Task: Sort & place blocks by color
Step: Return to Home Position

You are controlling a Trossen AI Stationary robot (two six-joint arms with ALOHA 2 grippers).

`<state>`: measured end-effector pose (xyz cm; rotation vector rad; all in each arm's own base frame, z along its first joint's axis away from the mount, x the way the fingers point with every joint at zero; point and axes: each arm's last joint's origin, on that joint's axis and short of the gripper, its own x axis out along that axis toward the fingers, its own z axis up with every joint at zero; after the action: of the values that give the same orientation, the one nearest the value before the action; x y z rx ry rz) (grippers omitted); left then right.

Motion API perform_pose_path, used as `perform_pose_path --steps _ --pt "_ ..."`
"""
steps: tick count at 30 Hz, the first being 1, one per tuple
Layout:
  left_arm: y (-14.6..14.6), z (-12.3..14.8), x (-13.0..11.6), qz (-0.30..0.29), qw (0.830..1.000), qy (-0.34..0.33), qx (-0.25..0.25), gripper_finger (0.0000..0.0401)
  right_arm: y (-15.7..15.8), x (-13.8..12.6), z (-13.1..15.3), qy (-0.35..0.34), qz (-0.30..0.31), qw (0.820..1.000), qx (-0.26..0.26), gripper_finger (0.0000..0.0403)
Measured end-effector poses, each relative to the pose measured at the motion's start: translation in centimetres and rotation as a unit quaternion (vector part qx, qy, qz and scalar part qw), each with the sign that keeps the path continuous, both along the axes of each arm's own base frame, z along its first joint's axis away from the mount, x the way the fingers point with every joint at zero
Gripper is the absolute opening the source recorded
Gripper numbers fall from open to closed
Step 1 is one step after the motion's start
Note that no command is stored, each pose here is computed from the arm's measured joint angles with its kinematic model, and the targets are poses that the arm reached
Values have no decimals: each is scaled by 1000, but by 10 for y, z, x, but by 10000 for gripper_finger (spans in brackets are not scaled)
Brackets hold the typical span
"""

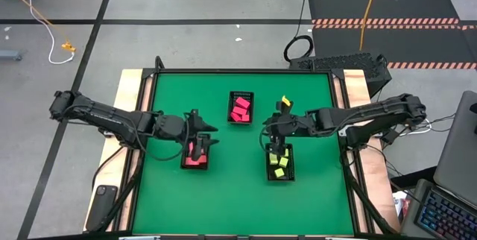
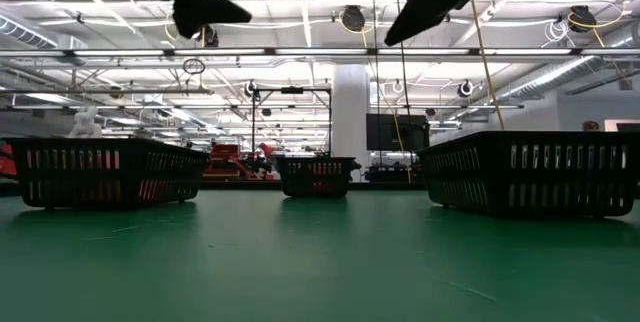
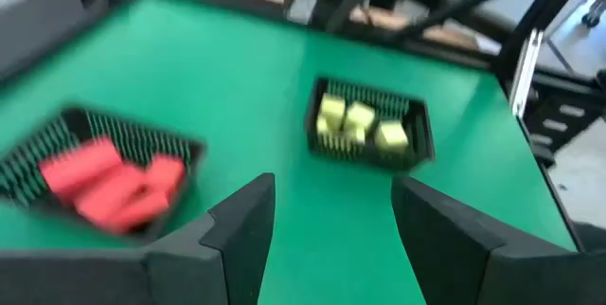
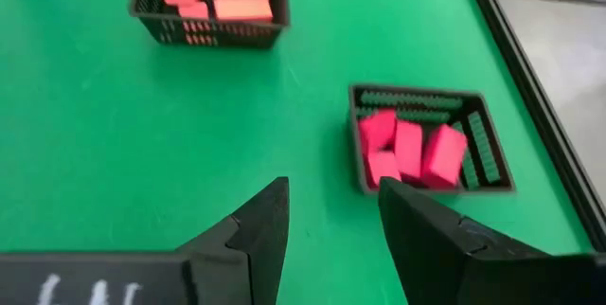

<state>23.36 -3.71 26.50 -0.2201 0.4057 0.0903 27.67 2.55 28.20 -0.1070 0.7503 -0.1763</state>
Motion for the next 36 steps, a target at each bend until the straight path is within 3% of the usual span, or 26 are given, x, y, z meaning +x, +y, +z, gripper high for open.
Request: perform_pose_path --steps 8,13,17,24,31,36 --pt "11 1 2 -1 998 -1 57 214 -7 -22 5 41 -31 999 17 160" --pt "27 9 7 -20 995 -42 89 214 -15 -22 5 41 -44 998 15 160" --pt "40 11 8 -40 995 -55 77 214 -24 -17 4 36 -51 998 10 160" --pt "37 1 1 -58 996 5 70 210 -26 -30 3 78 -47 995 29 160" --pt "35 12 -15 -67 993 -29 88 142 -27 -59 -11 41 -64 996 50 160" --pt "35 1 -36 -61 993 -59 84 83 -27 -89 -27 -26 -85 993 80 160"
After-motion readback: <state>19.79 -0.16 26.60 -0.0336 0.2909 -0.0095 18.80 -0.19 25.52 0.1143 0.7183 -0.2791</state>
